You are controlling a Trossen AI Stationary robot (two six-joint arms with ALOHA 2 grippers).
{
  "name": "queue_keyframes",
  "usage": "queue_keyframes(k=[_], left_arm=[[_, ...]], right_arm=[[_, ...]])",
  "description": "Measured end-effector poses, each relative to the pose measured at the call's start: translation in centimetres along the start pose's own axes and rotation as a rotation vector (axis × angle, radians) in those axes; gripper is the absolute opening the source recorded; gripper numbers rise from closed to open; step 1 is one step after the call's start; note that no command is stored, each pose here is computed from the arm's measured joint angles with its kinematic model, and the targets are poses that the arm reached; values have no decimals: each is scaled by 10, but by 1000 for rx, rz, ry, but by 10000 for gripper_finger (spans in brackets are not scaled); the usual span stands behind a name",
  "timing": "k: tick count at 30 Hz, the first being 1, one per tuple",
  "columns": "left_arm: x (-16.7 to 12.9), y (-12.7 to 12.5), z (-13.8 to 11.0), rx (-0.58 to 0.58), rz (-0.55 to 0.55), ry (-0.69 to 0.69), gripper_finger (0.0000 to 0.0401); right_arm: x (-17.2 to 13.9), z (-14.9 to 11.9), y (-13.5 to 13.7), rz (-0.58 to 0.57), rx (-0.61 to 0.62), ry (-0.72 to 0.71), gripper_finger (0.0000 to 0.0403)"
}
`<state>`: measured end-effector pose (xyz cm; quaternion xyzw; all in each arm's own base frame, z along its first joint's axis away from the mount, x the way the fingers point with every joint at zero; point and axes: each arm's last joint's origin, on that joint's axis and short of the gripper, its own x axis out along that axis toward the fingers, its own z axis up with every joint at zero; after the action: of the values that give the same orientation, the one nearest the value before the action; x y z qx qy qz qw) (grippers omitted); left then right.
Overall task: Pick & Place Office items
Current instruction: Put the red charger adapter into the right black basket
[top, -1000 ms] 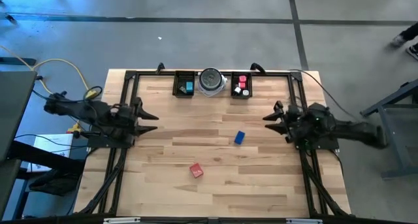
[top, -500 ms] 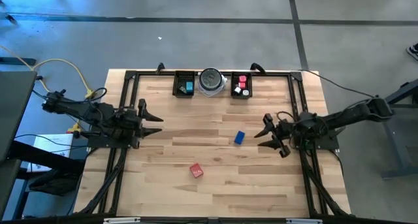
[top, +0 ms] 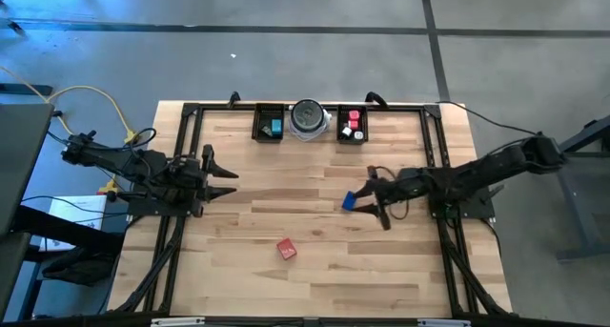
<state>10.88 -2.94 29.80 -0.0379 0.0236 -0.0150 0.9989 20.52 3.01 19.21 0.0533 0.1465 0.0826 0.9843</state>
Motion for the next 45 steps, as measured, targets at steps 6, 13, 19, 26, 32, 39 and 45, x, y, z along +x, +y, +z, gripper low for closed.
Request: queue_keyframes(k=[6,13,19,26,32,39,45], left_arm=[[0,0,-1,-10,0,12,162],[0,0,-4,-12,3,41,162],[7,-2,-8,-62,-4,86,162],[45,-18,-27,-119,-138,255,162],[84,-26,-55,-125,-185,415,162],[107,-33,-58,8,-225,461,162],[117,-43,-56,108,-259,468,162]], right_arm=[[12,6,5,-145,-87,270,149],[16,4,7,-190,-156,354,149],[17,6,8,-193,-134,327,149],[18,10,8,-193,-129,290,149],[18,11,8,-202,-52,270,149],[19,16,12,-179,-32,212,149],[19,13,12,-198,13,234,149]])
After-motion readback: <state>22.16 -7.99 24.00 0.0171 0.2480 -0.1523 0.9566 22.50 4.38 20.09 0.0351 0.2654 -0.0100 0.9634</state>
